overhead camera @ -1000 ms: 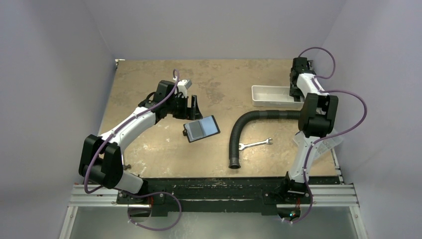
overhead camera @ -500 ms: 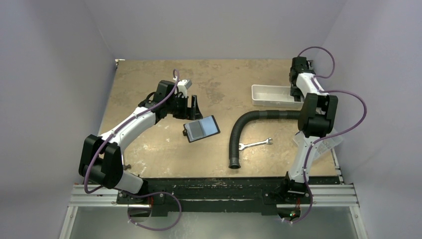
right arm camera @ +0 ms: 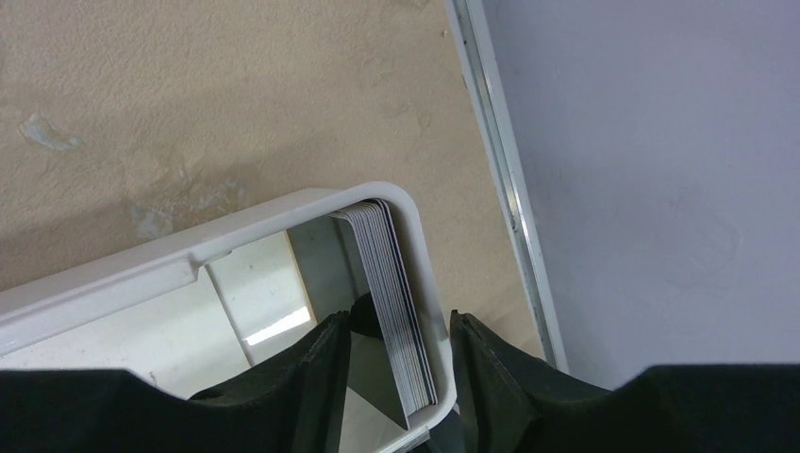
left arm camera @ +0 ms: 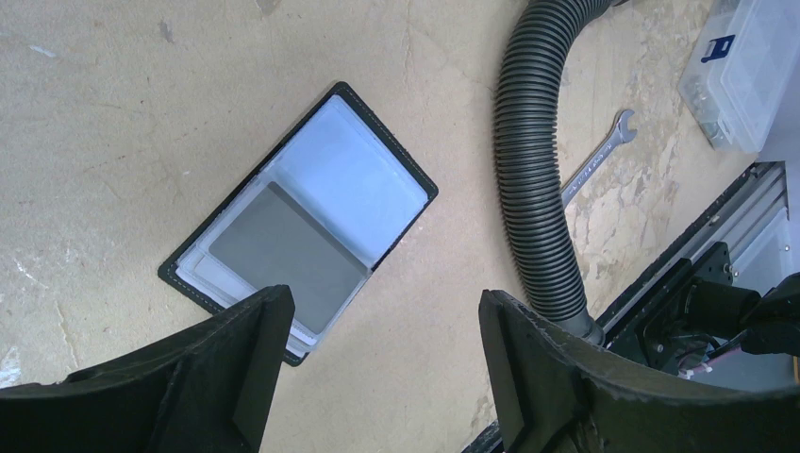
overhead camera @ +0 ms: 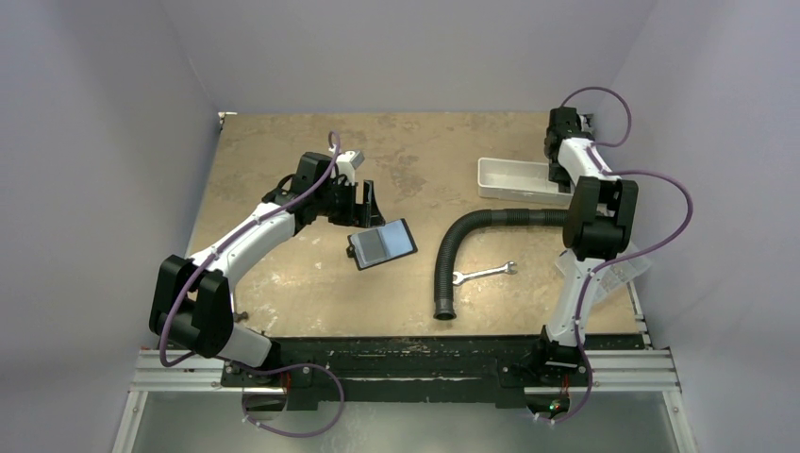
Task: Put the credit cards into the card holder
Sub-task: Pick up the credit card from the storage box.
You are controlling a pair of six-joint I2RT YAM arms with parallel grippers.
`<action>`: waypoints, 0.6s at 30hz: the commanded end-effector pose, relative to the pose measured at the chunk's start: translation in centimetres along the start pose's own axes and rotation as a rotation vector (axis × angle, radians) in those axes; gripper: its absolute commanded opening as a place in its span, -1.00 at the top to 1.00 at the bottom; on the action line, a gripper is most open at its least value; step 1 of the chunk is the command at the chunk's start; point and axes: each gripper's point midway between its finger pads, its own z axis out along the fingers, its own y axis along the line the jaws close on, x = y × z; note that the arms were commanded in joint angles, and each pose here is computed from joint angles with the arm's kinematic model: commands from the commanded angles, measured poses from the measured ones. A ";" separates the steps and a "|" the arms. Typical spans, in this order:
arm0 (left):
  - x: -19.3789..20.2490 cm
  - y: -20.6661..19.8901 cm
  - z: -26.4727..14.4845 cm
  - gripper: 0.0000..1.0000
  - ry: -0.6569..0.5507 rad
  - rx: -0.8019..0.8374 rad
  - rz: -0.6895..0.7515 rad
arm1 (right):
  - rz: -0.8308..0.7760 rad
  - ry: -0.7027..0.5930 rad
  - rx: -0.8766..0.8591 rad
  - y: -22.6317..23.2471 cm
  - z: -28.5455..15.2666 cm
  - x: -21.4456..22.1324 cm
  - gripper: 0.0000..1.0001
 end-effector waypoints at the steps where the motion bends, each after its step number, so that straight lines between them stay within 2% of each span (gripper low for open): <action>1: -1.0 -1.1 -0.5 -0.55 -0.044 0.039 0.032 | 0.037 -0.083 0.075 -2.8 -2.4 -2.6 -0.01; 4: -0.9 -1.1 -0.5 -0.55 -0.043 0.040 0.032 | 0.034 -0.083 0.084 -3.0 -2.5 -2.6 0.01; 8: -0.9 -1.1 -0.5 -0.55 -0.043 0.041 0.032 | 0.032 -0.085 0.094 -3.0 -2.6 -2.6 0.16; 18: -0.9 -1.1 -0.6 -0.55 -0.044 0.042 0.034 | 0.026 -0.102 0.088 -2.5 -3.3 -3.0 0.35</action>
